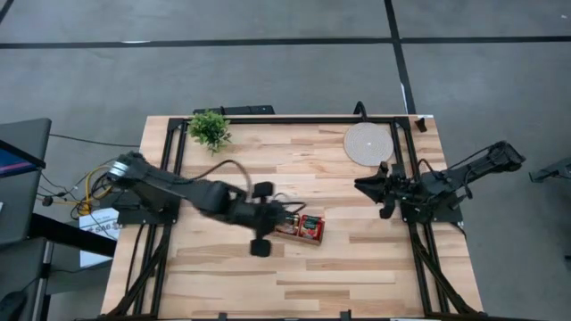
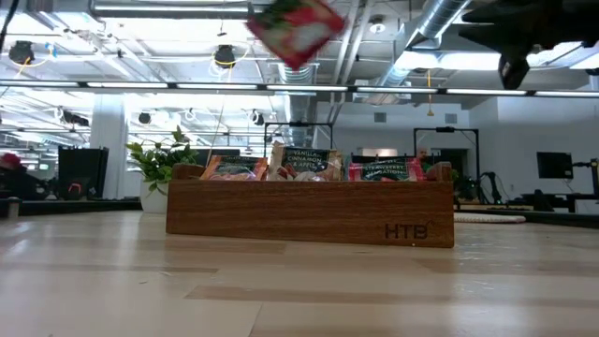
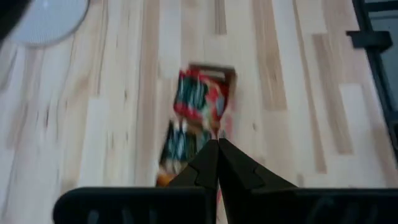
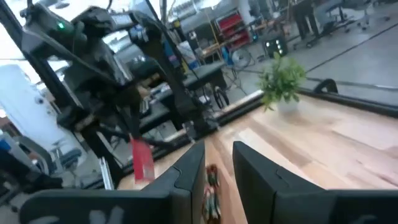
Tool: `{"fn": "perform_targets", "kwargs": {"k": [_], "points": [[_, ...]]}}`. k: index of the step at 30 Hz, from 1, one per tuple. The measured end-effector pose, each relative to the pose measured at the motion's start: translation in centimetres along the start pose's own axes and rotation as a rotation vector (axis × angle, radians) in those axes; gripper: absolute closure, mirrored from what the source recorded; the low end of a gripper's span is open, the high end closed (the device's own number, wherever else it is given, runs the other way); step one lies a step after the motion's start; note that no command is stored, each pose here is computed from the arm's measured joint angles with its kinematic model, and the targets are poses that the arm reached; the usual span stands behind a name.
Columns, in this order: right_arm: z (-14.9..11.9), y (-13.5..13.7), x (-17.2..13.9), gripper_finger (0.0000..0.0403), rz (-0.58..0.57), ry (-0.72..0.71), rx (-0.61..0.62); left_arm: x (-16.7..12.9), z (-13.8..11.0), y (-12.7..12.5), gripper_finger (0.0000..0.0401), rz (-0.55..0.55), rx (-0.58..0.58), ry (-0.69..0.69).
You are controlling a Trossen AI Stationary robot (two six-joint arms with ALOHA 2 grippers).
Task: Pick & Place Tea
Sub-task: Put the red tea bag into the right section of the wooden organizer
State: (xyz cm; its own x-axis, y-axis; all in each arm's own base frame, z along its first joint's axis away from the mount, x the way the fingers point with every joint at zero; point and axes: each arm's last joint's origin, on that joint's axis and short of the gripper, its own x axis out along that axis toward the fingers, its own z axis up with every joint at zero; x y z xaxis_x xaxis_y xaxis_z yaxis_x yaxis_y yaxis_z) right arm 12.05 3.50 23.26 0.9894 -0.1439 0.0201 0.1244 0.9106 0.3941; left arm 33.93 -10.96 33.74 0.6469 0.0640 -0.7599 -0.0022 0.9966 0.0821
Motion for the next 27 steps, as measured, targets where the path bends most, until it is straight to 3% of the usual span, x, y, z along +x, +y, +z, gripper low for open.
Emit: {"fn": "perform_targets", "kwargs": {"k": [7,13,19,27], "points": [[-0.5,0.6,1.5,0.0328,0.000,-0.010,0.004,5.1,4.6,1.6,0.0401,-0.020,0.098,-0.016],[-1.2,1.1,2.0,0.0328,0.133,0.079,0.011,6.7,7.0,2.4,0.0401,-0.027,0.156,-0.048],[-1.4,1.4,2.4,0.0319,0.156,0.128,0.086,7.0,7.9,3.9,0.0401,0.001,0.169,-0.066],[0.3,3.2,4.0,0.0264,0.131,0.187,0.021,7.2,8.0,5.3,0.0401,0.025,0.144,-0.069]]}}
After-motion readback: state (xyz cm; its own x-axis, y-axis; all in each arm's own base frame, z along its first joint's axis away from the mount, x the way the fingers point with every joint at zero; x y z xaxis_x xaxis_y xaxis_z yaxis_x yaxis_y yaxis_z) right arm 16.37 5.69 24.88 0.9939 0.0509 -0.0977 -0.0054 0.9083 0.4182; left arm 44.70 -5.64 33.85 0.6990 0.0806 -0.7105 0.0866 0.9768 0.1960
